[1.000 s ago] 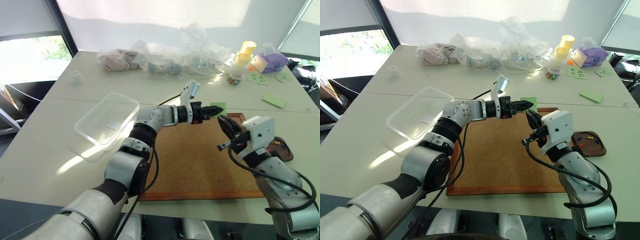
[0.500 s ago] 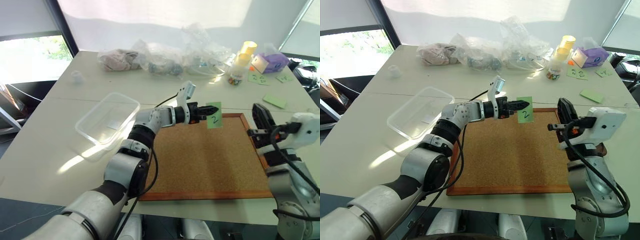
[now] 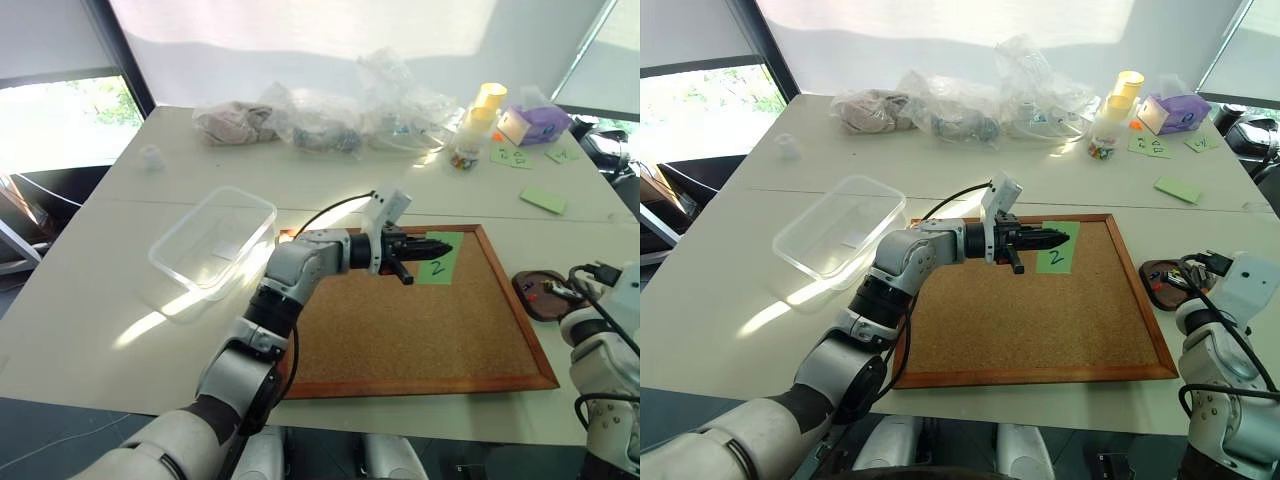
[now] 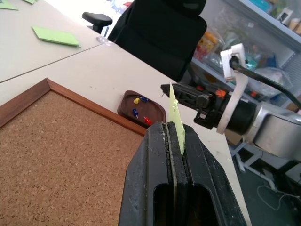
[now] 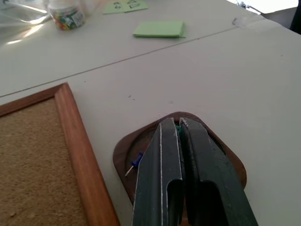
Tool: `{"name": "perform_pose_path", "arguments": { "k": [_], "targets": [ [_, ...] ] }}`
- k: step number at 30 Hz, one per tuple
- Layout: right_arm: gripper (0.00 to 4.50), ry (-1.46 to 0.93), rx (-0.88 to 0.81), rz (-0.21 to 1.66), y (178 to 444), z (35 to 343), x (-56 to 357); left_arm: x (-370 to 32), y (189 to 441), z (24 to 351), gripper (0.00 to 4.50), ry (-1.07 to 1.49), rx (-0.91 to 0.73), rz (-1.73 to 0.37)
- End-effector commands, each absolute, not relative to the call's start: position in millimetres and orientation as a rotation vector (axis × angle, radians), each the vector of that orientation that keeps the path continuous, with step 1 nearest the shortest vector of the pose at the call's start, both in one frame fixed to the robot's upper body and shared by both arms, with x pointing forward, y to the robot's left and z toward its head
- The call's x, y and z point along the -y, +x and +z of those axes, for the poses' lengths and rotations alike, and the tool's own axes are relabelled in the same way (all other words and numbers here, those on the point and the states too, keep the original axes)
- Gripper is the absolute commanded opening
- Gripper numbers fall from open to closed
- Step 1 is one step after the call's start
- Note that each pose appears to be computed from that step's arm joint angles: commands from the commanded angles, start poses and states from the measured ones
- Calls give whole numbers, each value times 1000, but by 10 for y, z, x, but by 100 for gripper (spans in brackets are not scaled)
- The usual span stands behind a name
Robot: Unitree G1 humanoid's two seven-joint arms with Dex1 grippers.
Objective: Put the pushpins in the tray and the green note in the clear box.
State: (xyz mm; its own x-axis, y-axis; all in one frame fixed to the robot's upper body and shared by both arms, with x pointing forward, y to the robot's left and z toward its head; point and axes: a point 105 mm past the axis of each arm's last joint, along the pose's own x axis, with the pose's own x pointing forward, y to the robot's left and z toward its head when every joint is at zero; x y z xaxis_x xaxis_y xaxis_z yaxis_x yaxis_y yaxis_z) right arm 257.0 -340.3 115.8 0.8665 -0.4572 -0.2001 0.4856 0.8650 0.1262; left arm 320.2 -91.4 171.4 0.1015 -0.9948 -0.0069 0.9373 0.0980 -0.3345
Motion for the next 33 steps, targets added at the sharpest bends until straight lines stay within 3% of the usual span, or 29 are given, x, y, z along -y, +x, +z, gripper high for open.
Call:
{"name": "perform_pose_path", "arguments": {
  "k": [1, 8, 12, 18, 25, 29, 33],
  "targets": [
    [0, 169, -163, -517, 2591, 1219, 3508, 953, 3162, 1808, 2, -260, -198, -1469],
    [0, 176, -200, -524, 2649, 1129, 3550, 960, 3140, 1747, 2, -259, -208, -1467],
    [134, 198, -209, -521, 2661, 1094, 3538, 957, 3144, 1734, 0, -257, -212, -1461],
    [448, 217, -196, -519, 2674, 1113, 3538, 949, 3149, 1720, 0, -255, -217, -1457],
    [448, 261, -136, -498, 2617, 1205, 3515, 934, 3159, 1738, 0, -250, -206, -1451],
    [448, 322, -25, -440, 2587, 1410, 3433, 898, 3203, 1822, 0, -234, -158, -1441],
    [448, 145, 77, -174, 2560, 1850, 3002, 698, 3412, 2162, 0, -193, -17, -1369]
  ]
}}
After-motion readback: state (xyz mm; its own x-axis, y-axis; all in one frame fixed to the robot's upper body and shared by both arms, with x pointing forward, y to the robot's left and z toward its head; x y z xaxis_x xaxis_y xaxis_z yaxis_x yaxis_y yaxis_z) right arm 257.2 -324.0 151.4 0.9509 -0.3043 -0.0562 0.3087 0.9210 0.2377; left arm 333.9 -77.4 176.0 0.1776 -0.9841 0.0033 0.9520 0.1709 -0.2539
